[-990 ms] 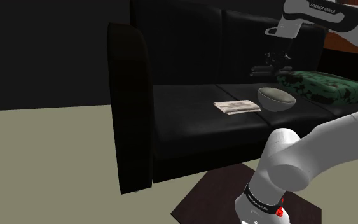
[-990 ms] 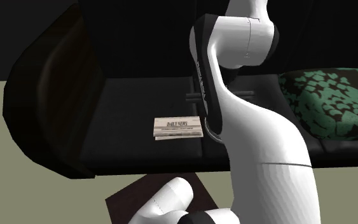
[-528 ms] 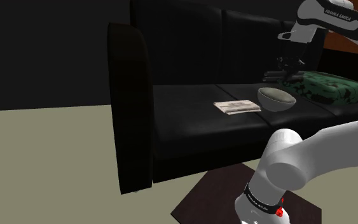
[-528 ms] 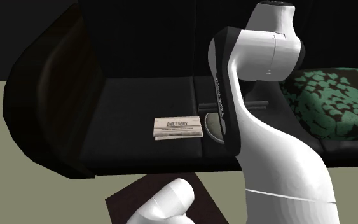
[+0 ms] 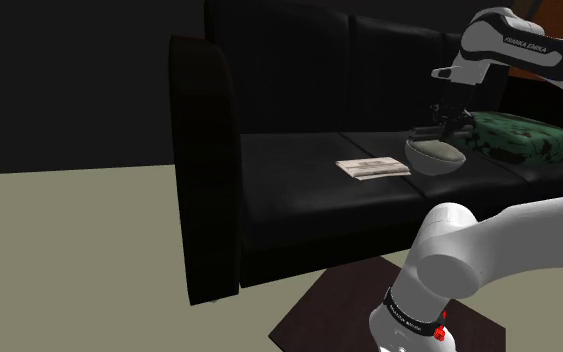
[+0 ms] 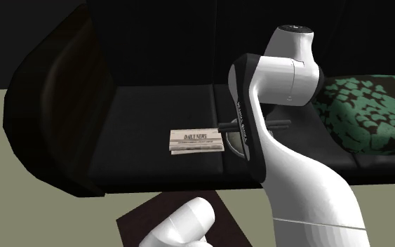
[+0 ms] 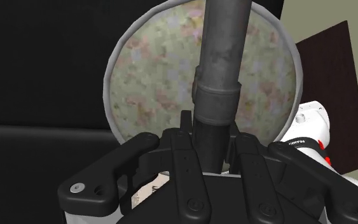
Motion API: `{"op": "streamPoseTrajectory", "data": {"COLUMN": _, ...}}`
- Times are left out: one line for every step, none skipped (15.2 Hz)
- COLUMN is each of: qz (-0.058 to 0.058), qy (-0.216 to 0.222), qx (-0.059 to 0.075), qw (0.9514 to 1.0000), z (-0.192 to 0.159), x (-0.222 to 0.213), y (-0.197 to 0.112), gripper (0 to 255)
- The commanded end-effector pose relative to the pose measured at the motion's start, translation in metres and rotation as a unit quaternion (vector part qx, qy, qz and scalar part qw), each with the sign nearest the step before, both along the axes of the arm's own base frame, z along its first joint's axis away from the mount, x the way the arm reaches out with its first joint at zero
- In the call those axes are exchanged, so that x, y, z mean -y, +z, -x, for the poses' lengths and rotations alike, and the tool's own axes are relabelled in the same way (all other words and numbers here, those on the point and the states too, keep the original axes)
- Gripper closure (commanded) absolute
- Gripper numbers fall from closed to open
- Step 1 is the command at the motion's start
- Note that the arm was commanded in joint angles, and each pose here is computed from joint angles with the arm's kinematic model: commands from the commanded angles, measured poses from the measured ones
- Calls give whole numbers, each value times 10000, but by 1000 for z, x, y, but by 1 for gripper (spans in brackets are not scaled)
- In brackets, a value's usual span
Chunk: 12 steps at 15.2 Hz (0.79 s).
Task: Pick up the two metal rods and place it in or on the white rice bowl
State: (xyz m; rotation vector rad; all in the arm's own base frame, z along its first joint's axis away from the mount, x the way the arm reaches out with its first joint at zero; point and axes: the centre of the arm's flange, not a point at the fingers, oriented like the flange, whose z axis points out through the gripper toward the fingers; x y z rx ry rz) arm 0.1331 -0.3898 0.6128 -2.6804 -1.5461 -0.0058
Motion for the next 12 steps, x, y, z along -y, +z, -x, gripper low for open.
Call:
{"op": "streamPoseTrajectory", "data": {"qz": 1, "qy": 0, "qx": 2, "qw": 10000, "z": 0, "x": 0, "y": -6, "gripper": 255}}
{"op": "streamPoseTrajectory", "data": {"qz": 1, "qy": 0, "qx": 2, "qw": 10000, "z": 0, "x": 0, "y": -6, "gripper": 255}}
{"op": "streamPoseTrajectory", "data": {"qz": 1, "qy": 0, "qx": 2, "qw": 10000, "z": 0, "x": 0, "y": -6, "gripper": 255}}
{"op": "streamPoseTrajectory", "data": {"qz": 1, "qy": 0, "qx": 2, "qw": 10000, "z": 0, "x": 0, "y": -6, "gripper": 255}}
{"op": "streamPoseTrajectory", "data": {"qz": 1, "qy": 0, "qx": 2, "qw": 10000, "z": 0, "x": 0, "y": -6, "gripper": 255}}
{"op": "streamPoseTrajectory", "data": {"qz": 1, "qy": 0, "qx": 2, "qw": 10000, "z": 0, "x": 0, "y": -6, "gripper": 255}}
{"op": "streamPoseTrajectory", "data": {"qz": 1, "qy": 0, "qx": 2, "qw": 10000, "z": 0, "x": 0, "y": -6, "gripper": 255}}
{"op": "streamPoseTrajectory", "data": {"qz": 1, "qy": 0, "qx": 2, "qw": 10000, "z": 0, "x": 0, "y": -6, "gripper": 255}}
{"op": "streamPoseTrajectory", "data": {"qz": 1, "qy": 0, "qx": 2, "qw": 10000, "z": 0, "x": 0, "y": -6, "gripper": 0}}
{"op": "streamPoseTrajectory", "data": {"qz": 1, "qy": 0, "qx": 2, "qw": 10000, "z": 0, "x": 0, "y": -6, "gripper": 0}}
{"op": "streamPoseTrajectory", "data": {"qz": 1, "qy": 0, "qx": 2, "qw": 10000, "z": 0, "x": 0, "y": -6, "gripper": 0}}
{"op": "streamPoseTrajectory", "data": {"qz": 1, "qy": 0, "qx": 2, "qw": 10000, "z": 0, "x": 0, "y": -6, "gripper": 0}}
